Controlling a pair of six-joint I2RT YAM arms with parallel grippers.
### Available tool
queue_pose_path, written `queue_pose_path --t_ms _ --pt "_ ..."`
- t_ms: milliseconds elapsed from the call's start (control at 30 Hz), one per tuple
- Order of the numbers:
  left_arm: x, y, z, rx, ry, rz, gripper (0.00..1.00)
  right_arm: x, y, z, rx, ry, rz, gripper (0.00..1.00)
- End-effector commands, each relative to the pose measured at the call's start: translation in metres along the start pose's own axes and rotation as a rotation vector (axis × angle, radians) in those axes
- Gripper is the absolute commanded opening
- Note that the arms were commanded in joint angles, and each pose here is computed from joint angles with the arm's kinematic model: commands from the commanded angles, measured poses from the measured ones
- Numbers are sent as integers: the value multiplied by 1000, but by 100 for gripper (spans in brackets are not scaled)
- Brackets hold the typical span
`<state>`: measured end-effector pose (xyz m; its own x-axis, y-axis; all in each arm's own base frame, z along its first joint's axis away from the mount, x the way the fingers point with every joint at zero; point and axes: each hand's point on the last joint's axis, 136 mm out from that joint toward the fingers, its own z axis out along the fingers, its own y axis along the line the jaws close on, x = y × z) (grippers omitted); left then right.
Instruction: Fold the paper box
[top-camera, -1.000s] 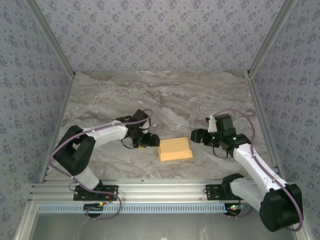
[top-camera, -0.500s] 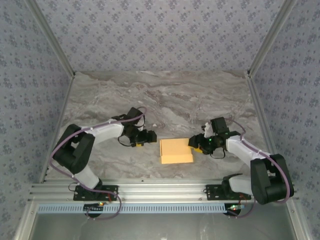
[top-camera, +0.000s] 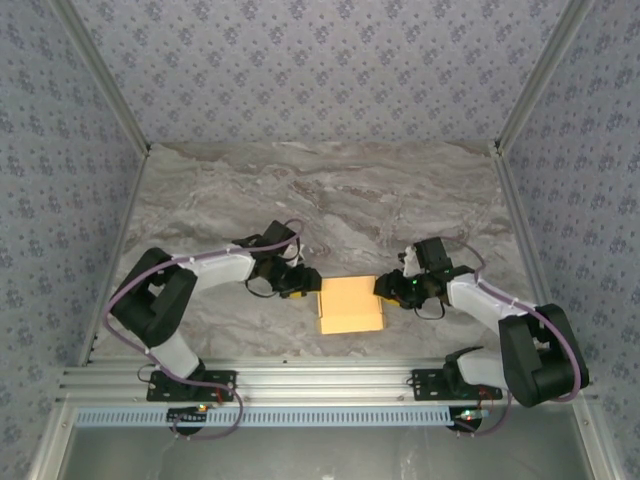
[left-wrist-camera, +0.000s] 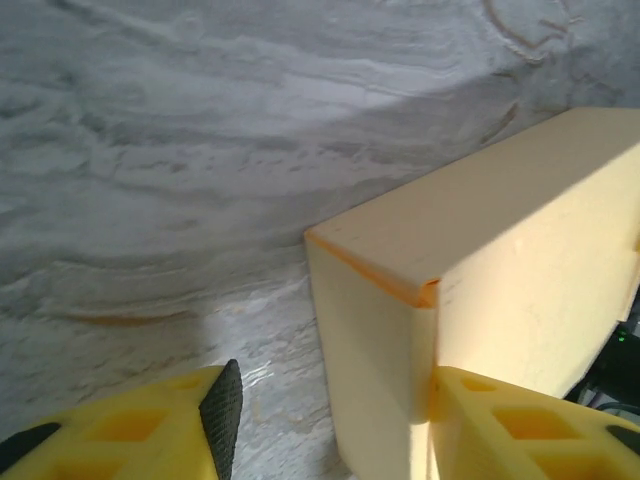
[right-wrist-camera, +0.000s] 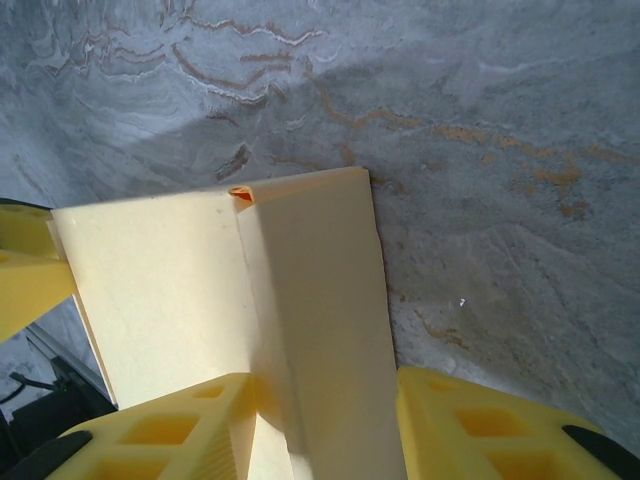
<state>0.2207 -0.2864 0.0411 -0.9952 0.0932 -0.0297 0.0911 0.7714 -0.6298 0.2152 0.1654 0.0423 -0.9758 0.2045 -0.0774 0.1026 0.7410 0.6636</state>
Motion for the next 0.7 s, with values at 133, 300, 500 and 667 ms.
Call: queue_pose_path --t_ms 133,300,500,667 --pt "5 -8 8 96 9 55 51 -1 0 4 -20 -15 54 42" --pt "9 8 18 85 37 42 35 -3 8 1 -72 -15 67 47" --pt "6 30 21 98 26 -19 34 -11 24 -20 -213 -29 30 75" --pt "6 32 20 95 28 -24 34 1 26 -18 -240 32 14 81"
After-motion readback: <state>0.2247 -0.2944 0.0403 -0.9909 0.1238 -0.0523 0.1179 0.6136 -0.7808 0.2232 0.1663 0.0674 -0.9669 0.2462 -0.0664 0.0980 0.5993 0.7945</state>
